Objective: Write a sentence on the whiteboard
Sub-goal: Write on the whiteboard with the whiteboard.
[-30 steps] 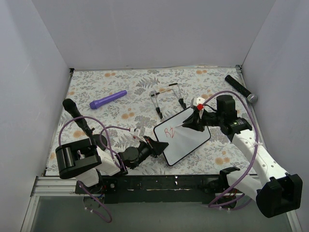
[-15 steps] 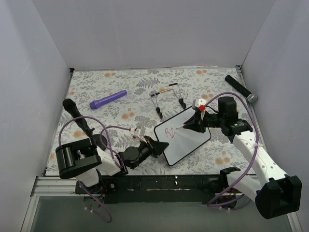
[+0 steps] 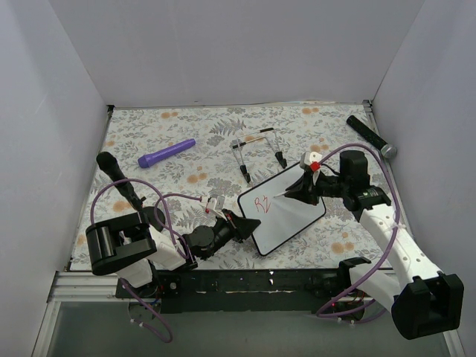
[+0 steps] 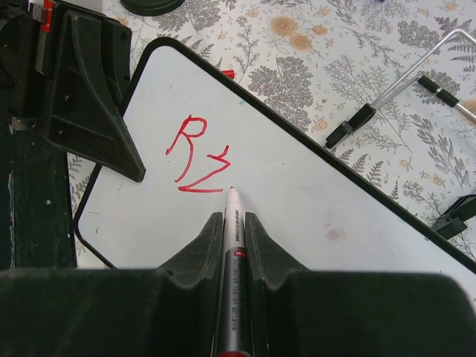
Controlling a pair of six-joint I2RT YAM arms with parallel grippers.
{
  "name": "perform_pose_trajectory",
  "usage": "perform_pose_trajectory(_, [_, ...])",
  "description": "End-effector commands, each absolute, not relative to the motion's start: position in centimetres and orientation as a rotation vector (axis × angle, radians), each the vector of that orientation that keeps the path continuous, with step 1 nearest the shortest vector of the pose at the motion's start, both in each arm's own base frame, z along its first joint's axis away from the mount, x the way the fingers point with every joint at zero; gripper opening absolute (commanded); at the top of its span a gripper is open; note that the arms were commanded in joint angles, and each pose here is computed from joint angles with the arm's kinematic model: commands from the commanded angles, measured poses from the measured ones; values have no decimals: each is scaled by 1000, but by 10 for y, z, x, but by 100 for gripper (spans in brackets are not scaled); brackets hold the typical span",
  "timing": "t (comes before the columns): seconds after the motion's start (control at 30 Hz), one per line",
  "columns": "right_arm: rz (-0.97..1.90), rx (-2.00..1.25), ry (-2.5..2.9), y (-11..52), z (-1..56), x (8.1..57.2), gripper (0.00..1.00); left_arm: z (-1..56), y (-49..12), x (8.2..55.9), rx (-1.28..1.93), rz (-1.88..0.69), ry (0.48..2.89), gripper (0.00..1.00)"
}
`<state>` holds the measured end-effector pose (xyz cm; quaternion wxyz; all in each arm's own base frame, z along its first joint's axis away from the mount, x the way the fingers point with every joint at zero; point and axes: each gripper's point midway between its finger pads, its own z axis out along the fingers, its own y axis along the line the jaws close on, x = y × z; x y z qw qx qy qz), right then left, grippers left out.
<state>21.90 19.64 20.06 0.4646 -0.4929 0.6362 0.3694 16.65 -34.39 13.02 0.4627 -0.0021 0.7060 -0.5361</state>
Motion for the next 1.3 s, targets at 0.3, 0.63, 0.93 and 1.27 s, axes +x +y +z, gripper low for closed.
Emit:
perform_pose_trajectory(0.3, [870, -1151, 1592, 197, 196, 234, 1, 161, -358, 162, 13, -1421, 1632, 0])
perform_pose_trajectory(0.63, [896, -1150, 1597, 200, 192, 234, 1, 161, -362, 160, 33, -1432, 1634, 0])
perform_pose_trajectory(0.93, [950, -1195, 1582, 205, 189, 223, 1, 161, -362, 161, 27, -1430, 1634, 0])
perform_pose_trajectory(1.27, [904, -1235, 1609, 199, 181, 220, 1, 161, -354, 164, -2, -1402, 1635, 0])
